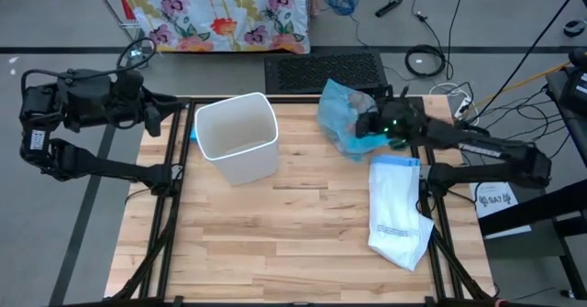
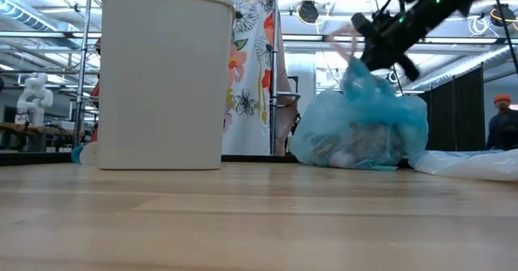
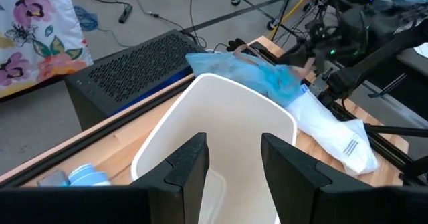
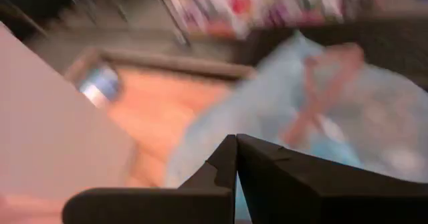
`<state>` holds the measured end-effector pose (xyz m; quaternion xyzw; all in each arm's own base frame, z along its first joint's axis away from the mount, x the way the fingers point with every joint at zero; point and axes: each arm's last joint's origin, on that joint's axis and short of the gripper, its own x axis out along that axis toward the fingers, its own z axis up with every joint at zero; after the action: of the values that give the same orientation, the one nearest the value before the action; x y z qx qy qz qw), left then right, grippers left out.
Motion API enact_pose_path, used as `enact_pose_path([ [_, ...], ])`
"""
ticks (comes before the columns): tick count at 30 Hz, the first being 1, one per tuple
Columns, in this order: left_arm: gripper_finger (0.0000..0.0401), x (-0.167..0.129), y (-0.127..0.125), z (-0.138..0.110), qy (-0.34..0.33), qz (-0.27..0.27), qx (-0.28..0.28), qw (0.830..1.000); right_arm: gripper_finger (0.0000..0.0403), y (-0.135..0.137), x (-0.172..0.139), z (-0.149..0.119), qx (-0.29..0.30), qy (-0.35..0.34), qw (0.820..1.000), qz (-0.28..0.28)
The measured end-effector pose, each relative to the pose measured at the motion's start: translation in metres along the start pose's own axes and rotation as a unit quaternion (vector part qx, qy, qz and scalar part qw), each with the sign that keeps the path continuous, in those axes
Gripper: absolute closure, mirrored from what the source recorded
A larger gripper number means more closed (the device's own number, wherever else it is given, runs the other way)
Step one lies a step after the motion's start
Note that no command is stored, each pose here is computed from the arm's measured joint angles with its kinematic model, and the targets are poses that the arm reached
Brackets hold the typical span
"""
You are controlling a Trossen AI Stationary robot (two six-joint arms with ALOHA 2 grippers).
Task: Place trash/remove bag and relplace
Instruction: Put the white trash bag into the white trash bin
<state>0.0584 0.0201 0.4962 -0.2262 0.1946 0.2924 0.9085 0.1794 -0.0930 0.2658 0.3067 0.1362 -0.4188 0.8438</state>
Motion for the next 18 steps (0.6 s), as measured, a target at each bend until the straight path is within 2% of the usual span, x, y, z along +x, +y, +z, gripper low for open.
enact_pose_path([
  [2,0.0257,0.000,0.000,0.000,0.001,0.001,0.001,1.000,0.0402,-0.001,0.012,-0.011,0.004,-0.065,0.997,0.027],
  [4,0.0257,0.000,0.000,0.000,0.001,0.001,0.001,1.000,0.0403,-0.005,0.022,-0.023,-0.011,-0.123,0.992,0.028],
  [6,0.0257,0.000,0.000,0.000,0.002,0.001,0.002,1.000,0.0403,-0.011,0.033,-0.036,-0.031,-0.146,0.989,0.019],
  [12,0.0257,0.000,0.001,-0.001,0.005,0.003,0.002,1.000,0.0403,-0.026,0.073,-0.077,-0.049,-0.088,0.995,-0.018],
  [16,0.0257,0.000,0.002,-0.004,0.019,0.011,0.005,1.000,0.0403,-0.031,0.104,-0.090,-0.056,-0.101,0.993,-0.023],
  [18,0.0257,0.000,0.003,-0.005,0.025,0.014,0.007,1.000,0.0403,-0.036,0.122,-0.096,-0.058,-0.082,0.995,-0.025],
])
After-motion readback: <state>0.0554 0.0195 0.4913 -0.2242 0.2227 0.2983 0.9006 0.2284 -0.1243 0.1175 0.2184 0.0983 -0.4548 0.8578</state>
